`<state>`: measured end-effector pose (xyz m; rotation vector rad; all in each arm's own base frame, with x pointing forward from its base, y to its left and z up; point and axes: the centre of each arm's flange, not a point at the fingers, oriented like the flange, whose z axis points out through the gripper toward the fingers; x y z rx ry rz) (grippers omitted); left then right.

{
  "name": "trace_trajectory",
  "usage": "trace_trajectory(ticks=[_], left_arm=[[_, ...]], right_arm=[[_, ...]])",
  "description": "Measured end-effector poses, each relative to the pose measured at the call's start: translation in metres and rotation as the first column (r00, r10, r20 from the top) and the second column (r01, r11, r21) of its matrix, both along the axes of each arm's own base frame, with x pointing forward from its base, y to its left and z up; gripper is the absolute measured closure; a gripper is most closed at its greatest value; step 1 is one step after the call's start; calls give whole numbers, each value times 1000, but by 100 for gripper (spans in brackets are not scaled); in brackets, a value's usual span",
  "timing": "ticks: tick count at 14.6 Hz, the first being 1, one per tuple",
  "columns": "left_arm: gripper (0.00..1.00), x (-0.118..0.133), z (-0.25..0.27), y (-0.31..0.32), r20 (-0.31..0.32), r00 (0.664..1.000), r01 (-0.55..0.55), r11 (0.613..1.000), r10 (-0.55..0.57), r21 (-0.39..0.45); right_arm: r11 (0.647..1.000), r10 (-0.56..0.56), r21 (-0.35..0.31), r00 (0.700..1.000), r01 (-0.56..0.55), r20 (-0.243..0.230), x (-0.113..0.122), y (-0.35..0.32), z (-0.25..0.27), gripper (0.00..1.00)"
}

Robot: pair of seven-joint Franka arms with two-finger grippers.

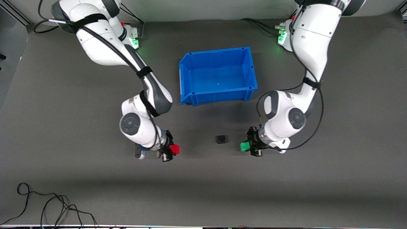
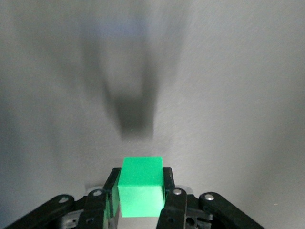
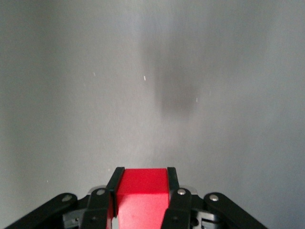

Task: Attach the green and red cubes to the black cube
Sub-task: 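Carry the red cube and green cube toward the black cube, then press the red and green cubes against the black cube's sides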

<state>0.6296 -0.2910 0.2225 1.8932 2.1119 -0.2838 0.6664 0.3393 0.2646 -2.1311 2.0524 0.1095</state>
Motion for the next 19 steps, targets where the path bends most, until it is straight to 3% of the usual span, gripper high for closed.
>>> trace_trajectory(ticks=[4,19], left_arm=[[63,-15,-14,-27,-13,999,32,999,-32,9],[63,-24,-32,-41,-11,1000,-3,1000,3,19]], right_arm=[[998,-56,4,998,56,-4,-5,36,-12,60],[995,-97,-40,995,96,-18,-44,111,-47,60]])
